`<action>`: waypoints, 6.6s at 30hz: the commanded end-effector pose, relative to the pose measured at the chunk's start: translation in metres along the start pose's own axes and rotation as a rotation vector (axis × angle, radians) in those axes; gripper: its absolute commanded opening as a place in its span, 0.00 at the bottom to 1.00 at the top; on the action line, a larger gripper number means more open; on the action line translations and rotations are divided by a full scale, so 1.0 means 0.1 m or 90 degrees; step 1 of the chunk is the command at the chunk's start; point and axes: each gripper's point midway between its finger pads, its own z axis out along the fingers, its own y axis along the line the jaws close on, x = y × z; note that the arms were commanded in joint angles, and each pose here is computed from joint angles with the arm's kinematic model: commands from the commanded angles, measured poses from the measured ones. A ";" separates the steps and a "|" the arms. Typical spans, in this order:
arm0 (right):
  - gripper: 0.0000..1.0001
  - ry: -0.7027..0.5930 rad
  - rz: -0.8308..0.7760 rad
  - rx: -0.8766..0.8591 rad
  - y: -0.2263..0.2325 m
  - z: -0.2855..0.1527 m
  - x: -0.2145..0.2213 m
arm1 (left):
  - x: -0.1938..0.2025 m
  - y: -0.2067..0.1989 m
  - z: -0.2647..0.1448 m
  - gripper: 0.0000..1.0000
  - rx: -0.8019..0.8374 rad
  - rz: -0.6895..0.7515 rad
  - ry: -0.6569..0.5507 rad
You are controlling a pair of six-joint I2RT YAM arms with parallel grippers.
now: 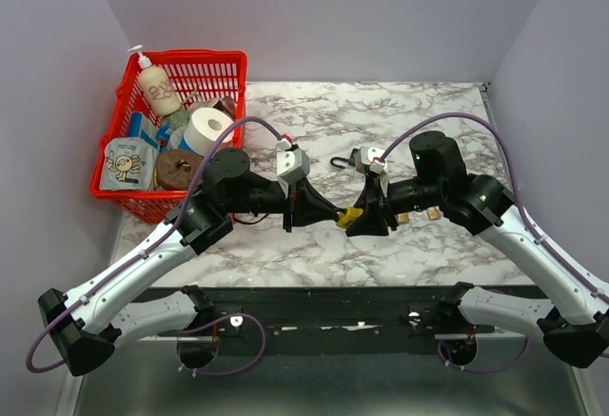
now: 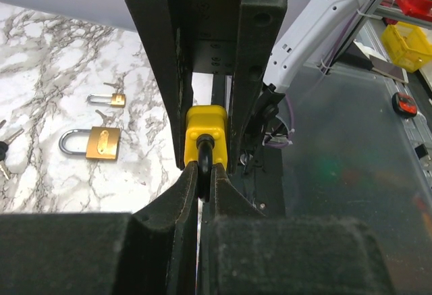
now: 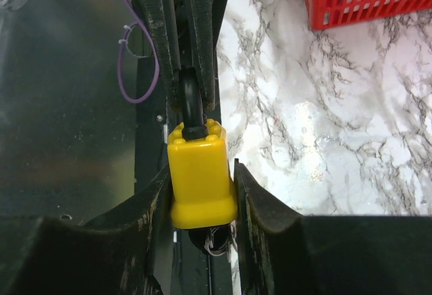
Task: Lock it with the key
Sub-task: Lock the lock, then place the key at the center of the board.
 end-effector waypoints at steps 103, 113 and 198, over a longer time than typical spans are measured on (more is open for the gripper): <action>0.01 -0.086 0.056 -0.025 -0.23 -0.16 -0.10 | -0.71 0.51 -0.48 0.00 -0.024 -0.123 -0.121; 0.01 -0.040 0.208 0.021 -0.52 -0.07 0.31 | -0.81 0.74 -0.61 0.00 -0.075 -0.119 -0.147; 1.00 -0.114 -0.043 0.082 -0.42 -0.48 -0.15 | -0.43 0.27 -0.64 0.00 0.081 -0.229 -0.098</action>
